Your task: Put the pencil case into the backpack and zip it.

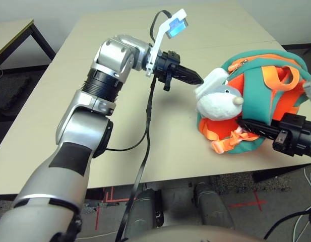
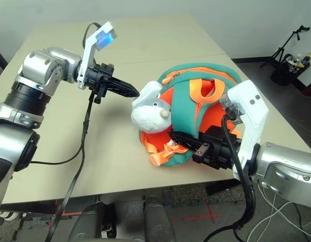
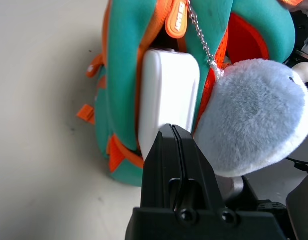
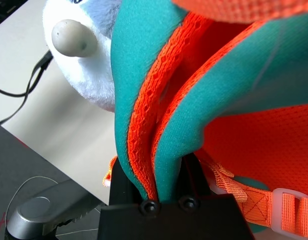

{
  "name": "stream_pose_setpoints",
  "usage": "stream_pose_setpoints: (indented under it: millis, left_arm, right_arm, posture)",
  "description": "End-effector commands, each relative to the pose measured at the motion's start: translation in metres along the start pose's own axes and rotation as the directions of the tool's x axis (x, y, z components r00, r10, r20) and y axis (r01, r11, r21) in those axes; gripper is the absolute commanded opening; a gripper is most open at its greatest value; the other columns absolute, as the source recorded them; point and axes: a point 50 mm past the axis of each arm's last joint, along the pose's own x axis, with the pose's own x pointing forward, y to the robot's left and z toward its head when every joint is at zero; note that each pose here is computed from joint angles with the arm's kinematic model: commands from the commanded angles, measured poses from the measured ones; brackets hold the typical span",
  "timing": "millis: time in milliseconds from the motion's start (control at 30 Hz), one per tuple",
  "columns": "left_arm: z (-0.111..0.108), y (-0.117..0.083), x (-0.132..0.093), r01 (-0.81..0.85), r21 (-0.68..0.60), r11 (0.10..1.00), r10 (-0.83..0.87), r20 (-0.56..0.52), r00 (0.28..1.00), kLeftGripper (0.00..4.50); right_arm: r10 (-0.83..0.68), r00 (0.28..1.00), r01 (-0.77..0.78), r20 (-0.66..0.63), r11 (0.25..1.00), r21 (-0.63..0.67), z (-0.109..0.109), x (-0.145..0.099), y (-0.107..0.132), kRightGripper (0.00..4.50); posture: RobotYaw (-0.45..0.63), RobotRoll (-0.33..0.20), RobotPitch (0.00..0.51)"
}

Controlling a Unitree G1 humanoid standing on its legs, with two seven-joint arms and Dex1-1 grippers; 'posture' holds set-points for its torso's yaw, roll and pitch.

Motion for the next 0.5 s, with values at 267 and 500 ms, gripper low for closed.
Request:
stream_pose_setpoints:
  millis: [267,500]
  left_arm:
    - [0.0,-0.003,0.016,0.027,0.029,0.999,-0.026,-0.019,0.999,0.0]
    - [-0.002,0.002,0.031,0.011,0.046,0.999,-0.011,-0.011,1.0,0.0]
  right_arm:
    - [0.044,0.999,-0.044,0.014,0.999,-0.007,0.0,0.004,0.007,0.24]
    - [0.05,0.999,-0.05,0.017,0.999,-0.009,0.0,0.005,0.008,0.24]
  posture:
    - [-0.24,0.0,0.084]
    - [-0.24,0.0,0.084]
